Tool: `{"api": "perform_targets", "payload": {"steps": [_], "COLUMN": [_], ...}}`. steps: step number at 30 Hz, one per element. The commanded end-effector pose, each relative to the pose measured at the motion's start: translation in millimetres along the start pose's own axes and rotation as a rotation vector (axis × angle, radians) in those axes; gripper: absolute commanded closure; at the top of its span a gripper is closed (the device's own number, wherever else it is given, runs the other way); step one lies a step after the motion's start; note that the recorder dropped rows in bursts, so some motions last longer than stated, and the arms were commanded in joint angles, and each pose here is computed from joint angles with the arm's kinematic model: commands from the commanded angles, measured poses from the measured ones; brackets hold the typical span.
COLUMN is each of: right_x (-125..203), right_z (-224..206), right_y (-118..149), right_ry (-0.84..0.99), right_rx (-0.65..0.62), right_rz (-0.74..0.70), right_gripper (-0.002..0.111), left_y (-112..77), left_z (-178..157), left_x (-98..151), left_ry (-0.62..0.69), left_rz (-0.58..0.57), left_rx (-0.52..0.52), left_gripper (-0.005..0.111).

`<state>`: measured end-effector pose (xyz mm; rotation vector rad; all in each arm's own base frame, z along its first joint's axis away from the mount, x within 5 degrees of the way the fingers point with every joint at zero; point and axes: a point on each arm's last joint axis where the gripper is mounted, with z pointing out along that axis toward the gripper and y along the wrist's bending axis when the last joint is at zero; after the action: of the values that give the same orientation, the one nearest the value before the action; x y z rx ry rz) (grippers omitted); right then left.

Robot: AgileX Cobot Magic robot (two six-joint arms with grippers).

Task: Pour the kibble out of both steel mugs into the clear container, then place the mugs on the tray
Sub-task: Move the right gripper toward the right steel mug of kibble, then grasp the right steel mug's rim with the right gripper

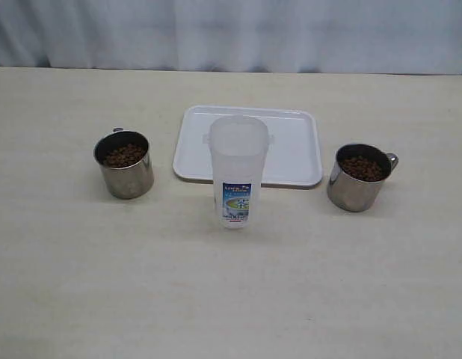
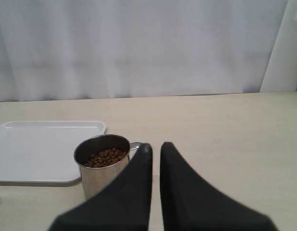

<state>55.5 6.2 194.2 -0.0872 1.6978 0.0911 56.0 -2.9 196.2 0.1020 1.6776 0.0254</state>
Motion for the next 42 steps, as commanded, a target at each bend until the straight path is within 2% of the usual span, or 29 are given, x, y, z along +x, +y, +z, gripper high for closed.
{"api": "perform_targets", "payload": {"steps": [1, 13, 15, 17, 18, 20, 27, 34, 36, 39, 42], "right_x": [0, -4, -16, -27, -29, -29, -27, -7, 3, 20, 30], "right_z": [0, 0, -2, -4, -5, -5, 10, 56, 70, 86, 109], "right_y": [0, 0, 1, 0, 0, 0, 0, 2, 8, 26, 28], "right_ry": [-0.002, -0.047, -0.188, -0.310, -0.335, -0.332, -0.240, 0.036, 0.115, 0.191, 0.280], "right_rx": [-0.005, -0.006, -0.008, -0.021, -0.025, -0.021, -0.015, -0.018, -0.085, -0.294, -0.330], "right_rz": [-0.005, -0.005, -0.010, 0.104, 0.145, 0.098, 0.100, 0.112, 0.039, -0.125, -0.120], "right_gripper": [0.104, 0.104, 0.104, 0.104, 0.104, 0.104, 0.104, 0.104, 0.104, 0.104, 0.104], "left_y": [0.4, 0.3, 0.3, 0.3, 0.3, 0.4, 0.4, 0.4, 0.4, 0.4, 0.4], "left_z": [0, 0, 0, 0, 0, 0, 0, 0, 0, 0, 0], "left_x": [-1, 0, 0, 0, 0, 0, 0, 0, 0, 0, 0], "left_ry": [-0.016, -0.012, -0.012, -0.012, -0.012, -0.014, -0.014, -0.016, -0.016, -0.016, -0.016], "left_rz": [0.002, 0.002, 0.002, 0.002, 0.002, 0.002, 0.002, 0.002, 0.002, 0.002, 0.002], "left_rx": [-0.006, -0.006, -0.006, -0.006, -0.006, -0.006, -0.006, -0.006, -0.006, -0.006, -0.006], "left_gripper": [0.107, 0.107, 0.107, 0.107, 0.107, 0.107, 0.107, 0.107, 0.107, 0.107, 0.107]}}
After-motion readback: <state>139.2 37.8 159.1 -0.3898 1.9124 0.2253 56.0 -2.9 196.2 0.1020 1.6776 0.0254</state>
